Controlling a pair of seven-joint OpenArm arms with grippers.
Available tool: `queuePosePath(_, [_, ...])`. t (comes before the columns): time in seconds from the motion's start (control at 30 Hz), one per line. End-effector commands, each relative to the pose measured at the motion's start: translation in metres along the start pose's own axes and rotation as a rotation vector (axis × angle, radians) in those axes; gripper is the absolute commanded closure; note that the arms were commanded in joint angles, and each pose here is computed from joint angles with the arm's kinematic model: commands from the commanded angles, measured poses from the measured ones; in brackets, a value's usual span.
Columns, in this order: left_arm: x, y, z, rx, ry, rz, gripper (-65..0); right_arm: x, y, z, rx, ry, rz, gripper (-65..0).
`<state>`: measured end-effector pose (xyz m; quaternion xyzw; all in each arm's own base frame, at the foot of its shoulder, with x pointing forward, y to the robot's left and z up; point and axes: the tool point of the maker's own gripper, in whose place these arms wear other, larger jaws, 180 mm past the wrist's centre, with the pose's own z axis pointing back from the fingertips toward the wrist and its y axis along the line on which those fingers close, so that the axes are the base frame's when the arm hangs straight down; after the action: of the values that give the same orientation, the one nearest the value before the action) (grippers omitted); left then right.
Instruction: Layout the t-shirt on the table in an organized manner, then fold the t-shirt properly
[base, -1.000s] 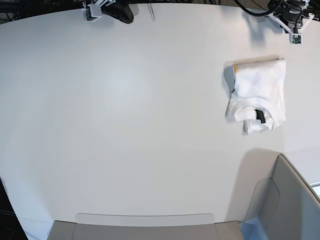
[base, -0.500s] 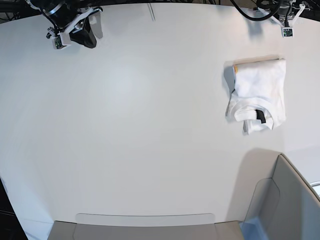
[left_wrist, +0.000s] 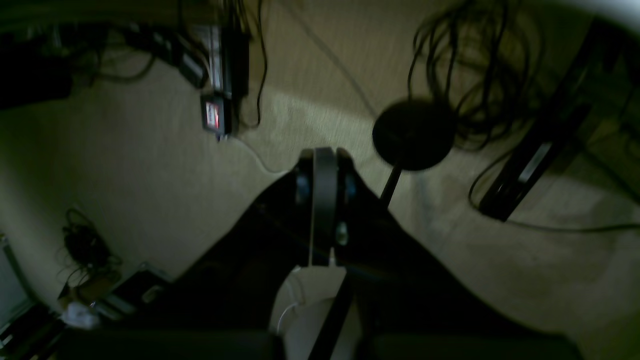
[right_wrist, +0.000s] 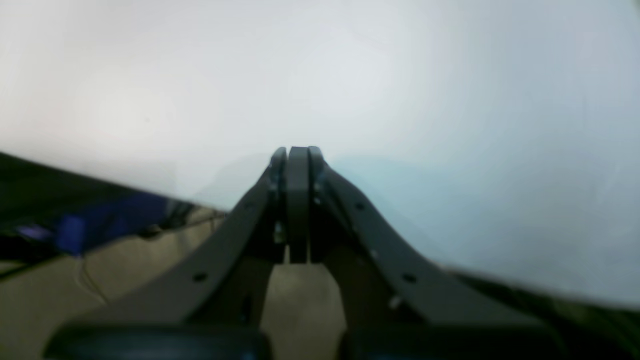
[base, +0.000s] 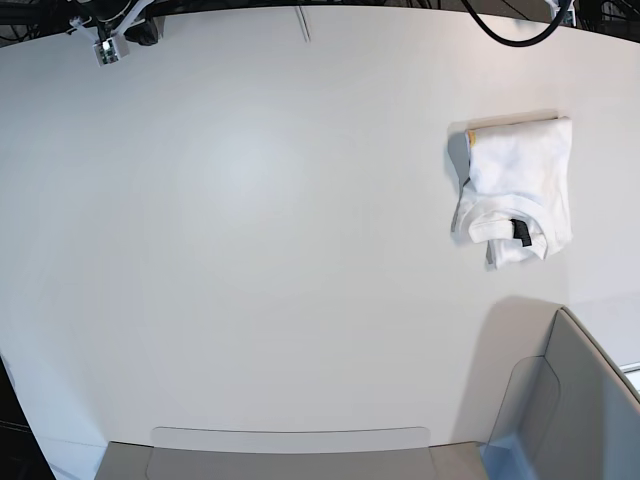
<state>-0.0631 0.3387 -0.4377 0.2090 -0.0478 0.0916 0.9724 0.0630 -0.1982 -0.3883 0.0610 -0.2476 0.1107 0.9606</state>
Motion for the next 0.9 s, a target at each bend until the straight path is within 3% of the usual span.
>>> queuePosePath(0.0, [0.000, 0.012, 0.004, 0.028, -0.017, -0.004, 0.0, -0.001, 0.000, 0.006, -0.008, -0.006, 0.009, 0.0])
queuePosePath(0.17, [-0.022, 0.007, -0.001, 0.005, 0.026, -0.003, 0.0, -0.022, -0.006, 0.008, -0.102, 0.067, -0.027, 0.0])
queuePosePath(0.4, [-0.067, 0.011, -0.011, -0.006, 0.130, 0.063, 0.0, -0.050, -0.040, 0.025, -0.249, 0.183, -0.026, 0.0])
queuePosePath(0.53, [-0.083, 0.003, -0.017, -0.036, 0.119, 0.078, 0.0, -0.071, -0.056, 0.035, -0.305, 0.242, -0.051, 0.0])
queuePosePath(0.7, [-0.093, -0.008, -0.024, -0.068, 0.113, 0.102, 0.0, -0.088, -0.069, 0.047, -0.357, 0.302, -0.056, 0.0])
queuePosePath(0.87, [-0.124, -0.024, -0.031, -0.119, 0.190, 0.132, 0.0, -0.136, -0.066, 0.043, -0.341, 0.456, -0.084, 0.0])
